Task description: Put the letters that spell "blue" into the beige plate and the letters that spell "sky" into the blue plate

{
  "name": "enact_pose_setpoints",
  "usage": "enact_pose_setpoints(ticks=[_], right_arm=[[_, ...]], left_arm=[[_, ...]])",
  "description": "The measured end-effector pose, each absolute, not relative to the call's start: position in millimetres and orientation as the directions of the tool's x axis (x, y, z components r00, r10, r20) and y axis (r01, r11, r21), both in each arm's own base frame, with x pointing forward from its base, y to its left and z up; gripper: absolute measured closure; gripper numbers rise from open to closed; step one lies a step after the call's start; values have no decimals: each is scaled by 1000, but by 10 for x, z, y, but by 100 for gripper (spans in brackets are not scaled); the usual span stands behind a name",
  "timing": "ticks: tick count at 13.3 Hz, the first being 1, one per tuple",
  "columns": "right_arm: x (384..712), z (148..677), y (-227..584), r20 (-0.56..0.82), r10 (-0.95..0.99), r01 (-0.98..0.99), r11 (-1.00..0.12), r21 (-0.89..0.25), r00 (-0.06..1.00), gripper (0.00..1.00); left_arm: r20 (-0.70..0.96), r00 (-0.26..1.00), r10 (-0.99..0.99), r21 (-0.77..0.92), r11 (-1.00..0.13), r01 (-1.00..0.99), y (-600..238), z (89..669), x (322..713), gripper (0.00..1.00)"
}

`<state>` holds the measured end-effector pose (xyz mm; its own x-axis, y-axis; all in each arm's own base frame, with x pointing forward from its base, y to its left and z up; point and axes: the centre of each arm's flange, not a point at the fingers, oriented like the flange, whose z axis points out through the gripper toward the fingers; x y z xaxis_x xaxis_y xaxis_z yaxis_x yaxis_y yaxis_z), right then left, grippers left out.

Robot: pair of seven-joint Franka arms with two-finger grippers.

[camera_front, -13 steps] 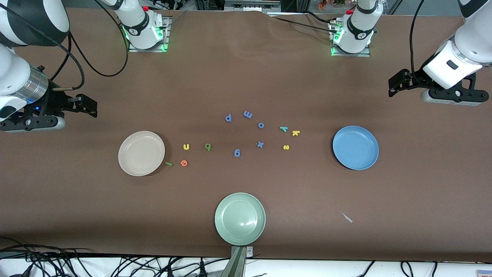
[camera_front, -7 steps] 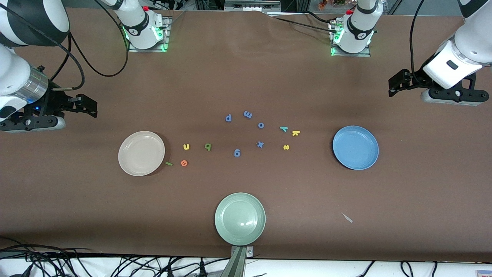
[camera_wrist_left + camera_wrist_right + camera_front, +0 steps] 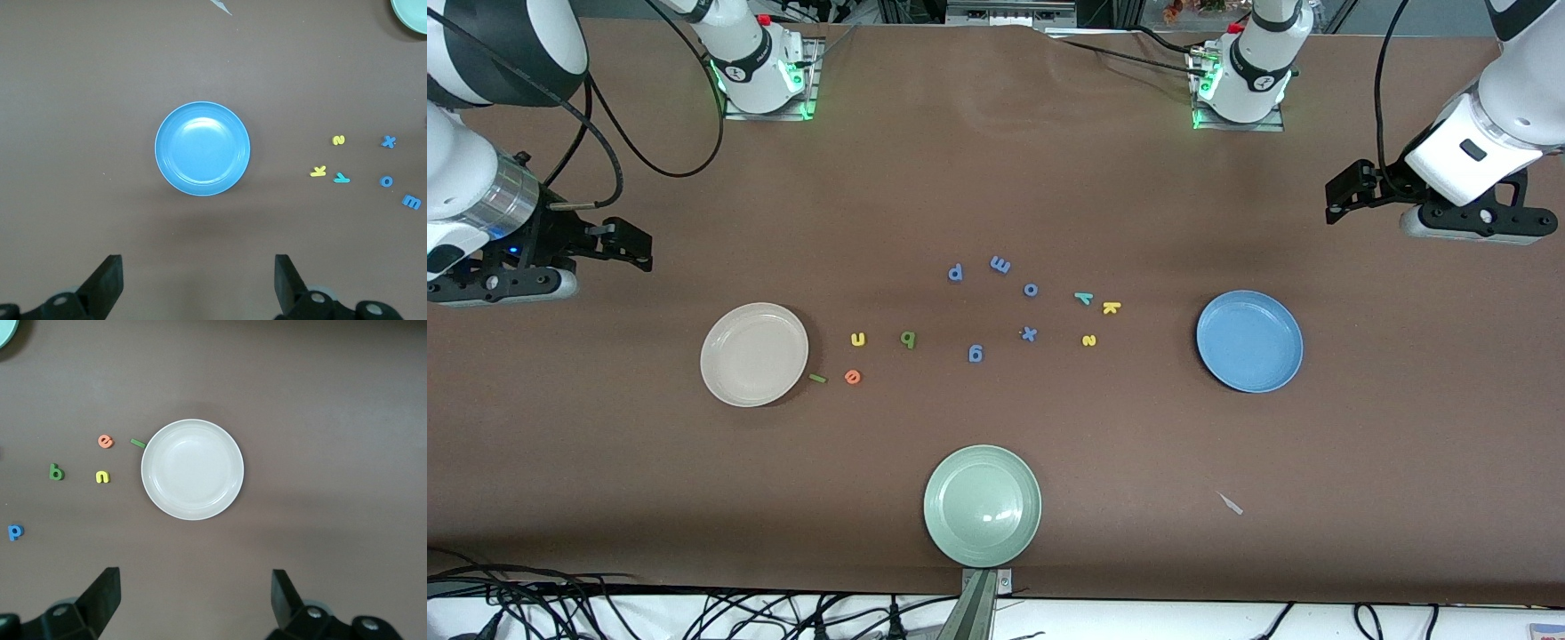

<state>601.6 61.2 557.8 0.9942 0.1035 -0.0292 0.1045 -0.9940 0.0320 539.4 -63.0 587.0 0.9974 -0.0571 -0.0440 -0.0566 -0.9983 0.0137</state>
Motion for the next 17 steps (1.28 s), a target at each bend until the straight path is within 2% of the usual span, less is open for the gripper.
enact_pose_setpoints(ticks=[9, 17], right_arm=[[6016, 5585, 646, -25, 109, 110, -993, 32, 994, 0], [6014, 5608, 672, -21, 116, 117, -993, 31, 993, 0]], left_arm=[[-55, 997, -56, 14, -998, -55, -624, 5823, 5417, 0], [-219, 954, -204, 36, -979, -201, -1513, 4763, 5768, 0]])
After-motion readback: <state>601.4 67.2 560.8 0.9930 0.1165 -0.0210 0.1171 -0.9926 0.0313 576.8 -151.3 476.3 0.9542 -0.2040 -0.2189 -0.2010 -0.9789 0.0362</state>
